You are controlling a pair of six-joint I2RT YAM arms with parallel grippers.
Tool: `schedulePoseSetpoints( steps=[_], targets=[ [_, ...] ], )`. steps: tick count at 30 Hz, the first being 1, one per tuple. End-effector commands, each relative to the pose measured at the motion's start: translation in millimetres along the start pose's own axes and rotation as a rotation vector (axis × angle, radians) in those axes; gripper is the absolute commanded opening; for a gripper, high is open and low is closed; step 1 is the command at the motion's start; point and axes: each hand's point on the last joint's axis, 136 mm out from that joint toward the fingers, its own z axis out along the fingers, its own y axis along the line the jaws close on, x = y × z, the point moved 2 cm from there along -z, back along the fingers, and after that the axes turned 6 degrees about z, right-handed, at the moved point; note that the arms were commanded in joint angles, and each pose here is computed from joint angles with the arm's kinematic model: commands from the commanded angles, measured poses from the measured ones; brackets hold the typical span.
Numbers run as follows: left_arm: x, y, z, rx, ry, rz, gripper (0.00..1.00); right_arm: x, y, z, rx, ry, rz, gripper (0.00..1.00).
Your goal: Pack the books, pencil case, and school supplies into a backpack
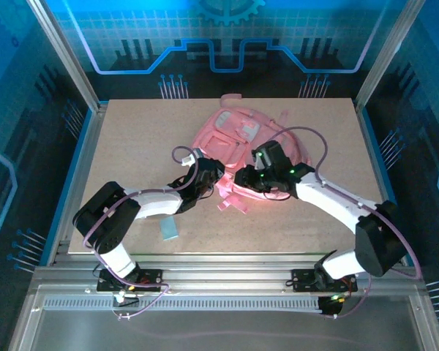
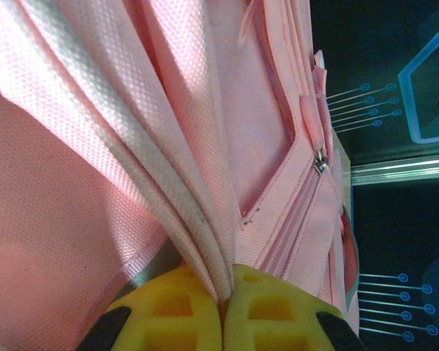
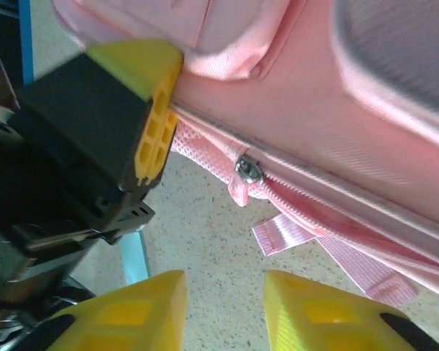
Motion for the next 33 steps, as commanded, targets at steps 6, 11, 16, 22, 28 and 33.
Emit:
schedulePoseSetpoints(
  steps=[6,11,16,22,28,33],
  targets=[
    [-13,-27,-4,0.112,-0.069,-0.056,0.00,-14,-3,35,0.056,-0.117,0.062,0.27],
    [-9,-29,-10,0.136,-0.055,-0.082,0.00,-23,-15,47,0.239,-0.221,0.010,0.43],
    [-4,-33,-17,0.164,-0.040,-0.083,0.00,-26,-21,57,0.332,-0.276,0.012,0.53],
    [-5,-34,-24,0.200,-0.039,-0.115,0.00,-32,-51,63,0.509,-0.328,0.016,0.44],
    [-10,-33,-31,0.192,-0.055,-0.097,0.00,-36,-63,62,0.553,-0.359,0.018,0.28],
    [-13,-30,-29,0.175,-0.076,-0.079,0.00,-43,-57,52,0.514,-0.371,-0.012,0.17]
  ],
)
